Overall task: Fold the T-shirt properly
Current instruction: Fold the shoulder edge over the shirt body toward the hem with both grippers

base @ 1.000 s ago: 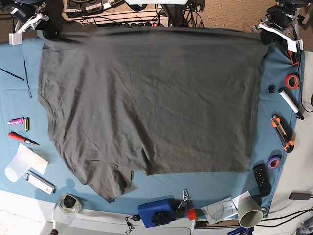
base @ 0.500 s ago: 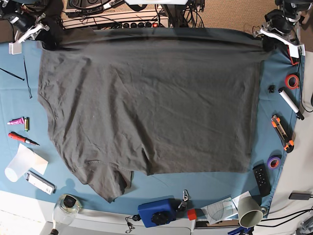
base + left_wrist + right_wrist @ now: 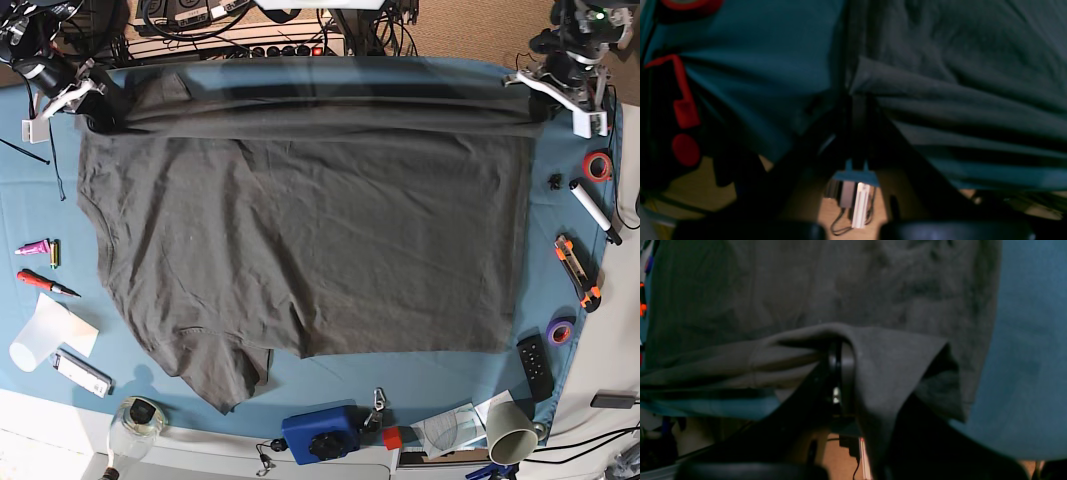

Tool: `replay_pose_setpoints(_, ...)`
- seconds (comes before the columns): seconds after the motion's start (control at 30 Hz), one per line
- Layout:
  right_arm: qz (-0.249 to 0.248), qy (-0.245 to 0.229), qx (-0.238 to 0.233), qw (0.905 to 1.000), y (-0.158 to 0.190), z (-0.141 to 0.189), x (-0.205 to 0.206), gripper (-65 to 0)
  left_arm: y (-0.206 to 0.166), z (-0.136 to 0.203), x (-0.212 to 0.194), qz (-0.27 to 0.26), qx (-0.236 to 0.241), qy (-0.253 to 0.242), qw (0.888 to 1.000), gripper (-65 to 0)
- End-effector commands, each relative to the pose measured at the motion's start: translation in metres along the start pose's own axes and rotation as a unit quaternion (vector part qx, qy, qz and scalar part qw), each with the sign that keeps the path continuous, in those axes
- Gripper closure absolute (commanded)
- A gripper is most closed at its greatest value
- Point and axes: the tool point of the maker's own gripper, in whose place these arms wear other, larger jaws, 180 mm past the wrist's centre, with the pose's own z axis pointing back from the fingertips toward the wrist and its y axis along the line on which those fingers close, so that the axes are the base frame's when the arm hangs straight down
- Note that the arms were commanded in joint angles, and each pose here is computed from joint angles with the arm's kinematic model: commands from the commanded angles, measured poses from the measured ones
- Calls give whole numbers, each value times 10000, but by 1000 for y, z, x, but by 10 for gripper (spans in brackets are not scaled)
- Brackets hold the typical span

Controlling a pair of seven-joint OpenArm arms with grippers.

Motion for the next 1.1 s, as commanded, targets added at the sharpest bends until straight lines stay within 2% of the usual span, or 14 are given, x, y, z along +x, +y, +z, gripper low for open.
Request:
replay_pose_setpoints(0.0, 161, -226, -40, 9996, -1, 5, 16, 0, -1, 3, 11, -125, 35, -233, 9996, 0)
replay_pose_setpoints(0.23, 177, -245, -97, 9995, -3, 5, 17, 0, 1, -7, 32, -242, 272, -511, 9980, 0)
replay_pose_setpoints(0.67, 327, -312, -165, 9988, -3, -5, 30, 0, 20, -3, 65, -1023, 426, -724, 9912, 0)
replay_pose_setpoints(0.9, 549, -103, -110, 9984, 7, -25, 26, 0, 13, -4, 82, -1071, 238, -971, 9892, 0)
replay_pose_setpoints(1.07, 637, -45, -348, 9974, 1, -30, 28, 0, -10, -14, 86, -1154, -88, -1033, 9879, 0)
